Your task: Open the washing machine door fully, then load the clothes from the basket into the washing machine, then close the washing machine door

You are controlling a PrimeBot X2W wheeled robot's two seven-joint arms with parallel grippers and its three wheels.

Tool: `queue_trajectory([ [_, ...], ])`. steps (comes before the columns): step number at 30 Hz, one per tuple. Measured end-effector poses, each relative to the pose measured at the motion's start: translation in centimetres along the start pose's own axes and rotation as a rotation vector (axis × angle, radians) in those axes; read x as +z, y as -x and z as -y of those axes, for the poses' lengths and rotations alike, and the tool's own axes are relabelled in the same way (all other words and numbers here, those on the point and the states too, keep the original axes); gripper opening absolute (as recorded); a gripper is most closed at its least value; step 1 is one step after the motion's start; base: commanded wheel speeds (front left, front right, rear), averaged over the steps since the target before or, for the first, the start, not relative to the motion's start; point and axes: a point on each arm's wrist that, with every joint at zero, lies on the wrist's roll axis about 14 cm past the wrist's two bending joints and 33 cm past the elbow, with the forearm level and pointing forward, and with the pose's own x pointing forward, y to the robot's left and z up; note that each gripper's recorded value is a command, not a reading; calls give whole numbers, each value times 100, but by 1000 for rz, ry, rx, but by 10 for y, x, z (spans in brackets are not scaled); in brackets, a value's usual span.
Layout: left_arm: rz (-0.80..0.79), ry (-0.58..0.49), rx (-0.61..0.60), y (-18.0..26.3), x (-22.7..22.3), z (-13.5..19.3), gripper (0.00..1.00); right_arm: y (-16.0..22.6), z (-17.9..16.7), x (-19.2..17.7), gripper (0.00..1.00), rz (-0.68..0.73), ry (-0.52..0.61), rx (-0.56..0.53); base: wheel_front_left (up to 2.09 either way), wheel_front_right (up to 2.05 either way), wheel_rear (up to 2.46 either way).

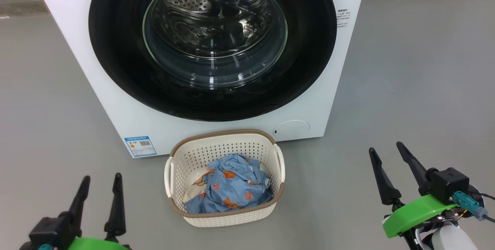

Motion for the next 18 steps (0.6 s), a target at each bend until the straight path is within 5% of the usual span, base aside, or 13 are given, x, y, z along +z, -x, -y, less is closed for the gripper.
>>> queue_trajectory([
  [18,-33,-13,30,4,-10,-10,100,1,9,-3,100,-9,-3,-38,0,0,0],
])
